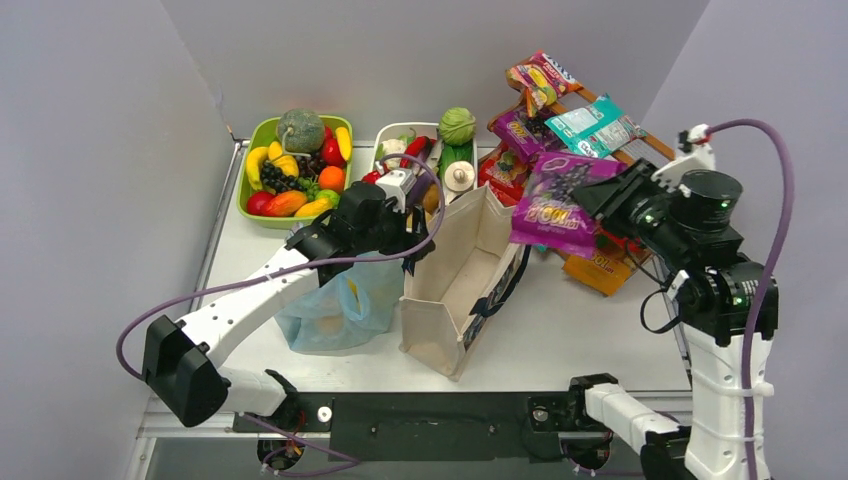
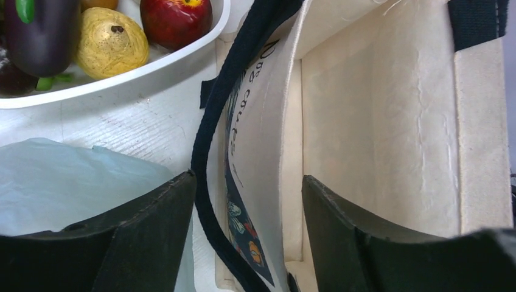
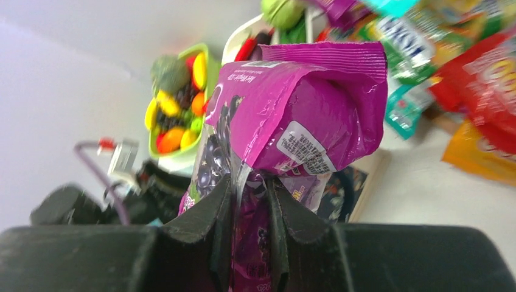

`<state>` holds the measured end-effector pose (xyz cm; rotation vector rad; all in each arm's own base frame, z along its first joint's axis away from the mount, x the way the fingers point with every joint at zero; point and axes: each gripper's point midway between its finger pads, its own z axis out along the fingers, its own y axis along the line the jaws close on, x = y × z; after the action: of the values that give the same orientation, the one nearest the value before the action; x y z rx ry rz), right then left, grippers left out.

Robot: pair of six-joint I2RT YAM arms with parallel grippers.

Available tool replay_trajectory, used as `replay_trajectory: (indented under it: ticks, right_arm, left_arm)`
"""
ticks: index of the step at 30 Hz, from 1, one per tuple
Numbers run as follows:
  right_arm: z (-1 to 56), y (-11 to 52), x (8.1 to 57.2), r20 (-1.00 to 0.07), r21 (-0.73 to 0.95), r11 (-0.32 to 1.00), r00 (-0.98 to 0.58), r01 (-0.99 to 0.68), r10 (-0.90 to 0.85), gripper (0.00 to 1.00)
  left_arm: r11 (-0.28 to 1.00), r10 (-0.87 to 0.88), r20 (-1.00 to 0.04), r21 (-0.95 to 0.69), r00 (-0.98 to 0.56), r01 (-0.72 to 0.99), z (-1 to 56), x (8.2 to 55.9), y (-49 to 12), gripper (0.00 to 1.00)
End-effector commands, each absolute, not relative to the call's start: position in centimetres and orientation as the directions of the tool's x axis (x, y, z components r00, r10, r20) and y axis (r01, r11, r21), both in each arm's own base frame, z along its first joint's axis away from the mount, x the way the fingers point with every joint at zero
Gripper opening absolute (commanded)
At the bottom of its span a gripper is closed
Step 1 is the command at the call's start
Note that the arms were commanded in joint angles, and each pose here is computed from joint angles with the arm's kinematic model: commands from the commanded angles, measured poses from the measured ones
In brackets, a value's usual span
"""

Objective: Place the food into the grocery bag and tie it

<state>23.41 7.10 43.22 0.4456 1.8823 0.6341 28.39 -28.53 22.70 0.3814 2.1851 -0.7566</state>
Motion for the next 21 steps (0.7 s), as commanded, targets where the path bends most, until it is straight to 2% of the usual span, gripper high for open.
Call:
replay_trajectory:
  ticks: [1,2,3,4,5,7,16,21]
  right_arm:
    - [44.4,10.5,23.3,-0.759,0.603,0.790,-0.382,-0.110,0.527,0.00]
    - [43.8,10.6,23.6,-0.756,0.602,0.793,-0.385,-0.090,0.530,0.00]
    - [43.4,11.9,23.4,-0.753,0.600,0.792,-0.413,-0.114,0.512,0.00]
    - [42.9,12.0,23.7,-0.749,0.600,0.795,-0.409,-0.087,0.521,0.00]
    - [42.5,13.1,23.4,-0.746,0.600,0.793,-0.434,-0.106,0.506,0.00]
    - [41.6,14.2,23.5,-0.736,0.601,0.794,-0.450,-0.093,0.505,0.00]
    - [36.9,18.1,24.1,-0.721,0.567,0.823,-0.501,-0.027,0.480,0.00]
    - [33.4,16.4,24.4,-0.730,0.485,0.870,-0.508,0.086,0.457,0.00]
  left_arm:
    - [0.749,-0.006,-0.781,-0.418,-0.625,0.514,23.7,29.2,-30.2,0.53]
    - [0.744,0.002,-0.774,-0.422,-0.633,0.518,23.4,29.0,-30.5,0.47]
    - [0.742,0.003,-0.773,-0.424,-0.635,0.520,23.5,29.0,-30.7,0.33]
    - [0.740,0.010,-0.767,-0.426,-0.642,0.521,23.2,28.8,-30.9,0.25]
    - [0.738,0.009,-0.768,-0.427,-0.641,0.522,23.5,28.8,-31.0,0.11]
    - [0.743,0.013,-0.764,-0.424,-0.645,0.517,23.7,28.6,-31.2,0.00]
    - [0.735,-0.020,-0.802,-0.416,-0.597,0.535,27.5,27.1,-32.6,0.00]
    - [0.726,-0.036,-0.807,-0.426,-0.589,0.540,28.8,26.1,-33.4,0.00]
